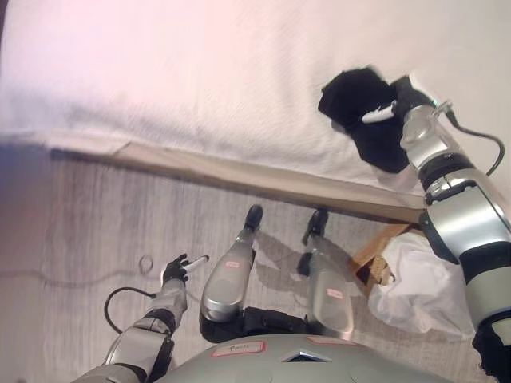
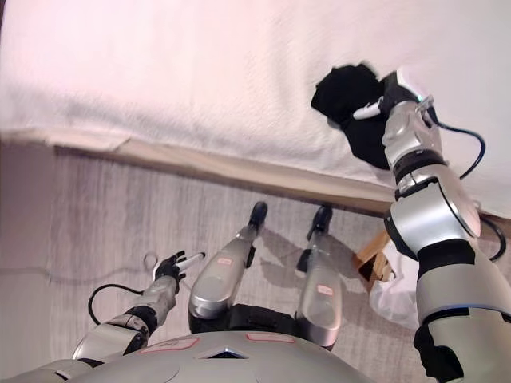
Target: Put the clothes on the bed into the basket.
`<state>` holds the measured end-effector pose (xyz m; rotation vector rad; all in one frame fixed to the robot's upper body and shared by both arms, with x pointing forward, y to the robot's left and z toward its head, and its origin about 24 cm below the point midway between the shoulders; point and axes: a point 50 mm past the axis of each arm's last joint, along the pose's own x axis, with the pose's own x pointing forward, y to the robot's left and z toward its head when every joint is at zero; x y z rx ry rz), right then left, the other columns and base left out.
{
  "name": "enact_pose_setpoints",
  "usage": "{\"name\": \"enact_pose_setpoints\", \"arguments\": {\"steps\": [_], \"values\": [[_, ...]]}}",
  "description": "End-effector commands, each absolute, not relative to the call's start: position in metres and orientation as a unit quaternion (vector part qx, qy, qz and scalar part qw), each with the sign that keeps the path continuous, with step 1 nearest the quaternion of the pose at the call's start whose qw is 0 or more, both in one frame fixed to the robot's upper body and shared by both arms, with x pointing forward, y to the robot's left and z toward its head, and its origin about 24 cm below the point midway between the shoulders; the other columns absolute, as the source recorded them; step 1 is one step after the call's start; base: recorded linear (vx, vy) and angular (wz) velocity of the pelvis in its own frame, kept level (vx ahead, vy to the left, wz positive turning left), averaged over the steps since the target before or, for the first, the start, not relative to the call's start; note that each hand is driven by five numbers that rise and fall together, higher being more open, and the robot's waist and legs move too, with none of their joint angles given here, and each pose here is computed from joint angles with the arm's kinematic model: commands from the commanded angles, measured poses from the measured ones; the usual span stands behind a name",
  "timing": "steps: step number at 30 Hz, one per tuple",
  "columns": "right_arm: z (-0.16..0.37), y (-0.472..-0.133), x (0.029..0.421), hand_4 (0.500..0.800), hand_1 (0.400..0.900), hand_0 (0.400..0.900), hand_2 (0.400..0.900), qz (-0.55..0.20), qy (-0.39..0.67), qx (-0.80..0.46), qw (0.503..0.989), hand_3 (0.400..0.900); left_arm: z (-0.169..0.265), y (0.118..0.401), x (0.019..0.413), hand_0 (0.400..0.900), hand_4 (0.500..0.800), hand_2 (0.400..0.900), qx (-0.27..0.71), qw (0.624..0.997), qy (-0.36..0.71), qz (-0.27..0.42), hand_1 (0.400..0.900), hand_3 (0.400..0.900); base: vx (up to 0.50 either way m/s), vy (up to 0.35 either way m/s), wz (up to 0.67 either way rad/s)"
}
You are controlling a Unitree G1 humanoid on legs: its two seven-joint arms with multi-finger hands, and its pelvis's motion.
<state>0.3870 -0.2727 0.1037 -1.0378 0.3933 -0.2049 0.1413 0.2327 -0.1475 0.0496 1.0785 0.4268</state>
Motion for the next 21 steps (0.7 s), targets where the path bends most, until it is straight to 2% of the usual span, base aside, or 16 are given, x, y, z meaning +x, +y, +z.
{"name": "enact_pose_setpoints", "arguments": {"steps": [1,7,14,21], "values": [[0.142,-0.323,0.378,0.500,0.400,0.400,0.400,-0.171,0.173,-0.546,0.802,0.400,-0.156,0.254,0.098,0.900,0.800,0.900,0.061,0.794,0.563,0.220,0.900,0.900,0.109,0.022,-0.62],[0.137,-0.358,0.356,0.500,0.400,0.400,0.400,-0.198,0.198,-0.532,0.799,0.400,-0.157,0.256,0.092,0.900,0.800,0.900,0.072,0.785,0.579,0.207,0.900,0.900,0.098,0.017,-0.48],[0.128,-0.397,0.323,0.500,0.400,0.400,0.400,-0.218,0.250,-0.537,0.775,0.400,-0.159,0.252,0.087,0.900,0.800,0.900,0.084,0.781,0.593,0.178,0.900,0.900,0.056,0.003,-0.55],[0.122,-0.414,0.306,0.500,0.400,0.400,0.400,-0.224,0.283,-0.545,0.757,0.400,-0.161,0.247,0.087,0.900,0.800,0.900,0.089,0.781,0.597,0.160,0.900,0.900,0.016,-0.017,-0.29]]}}
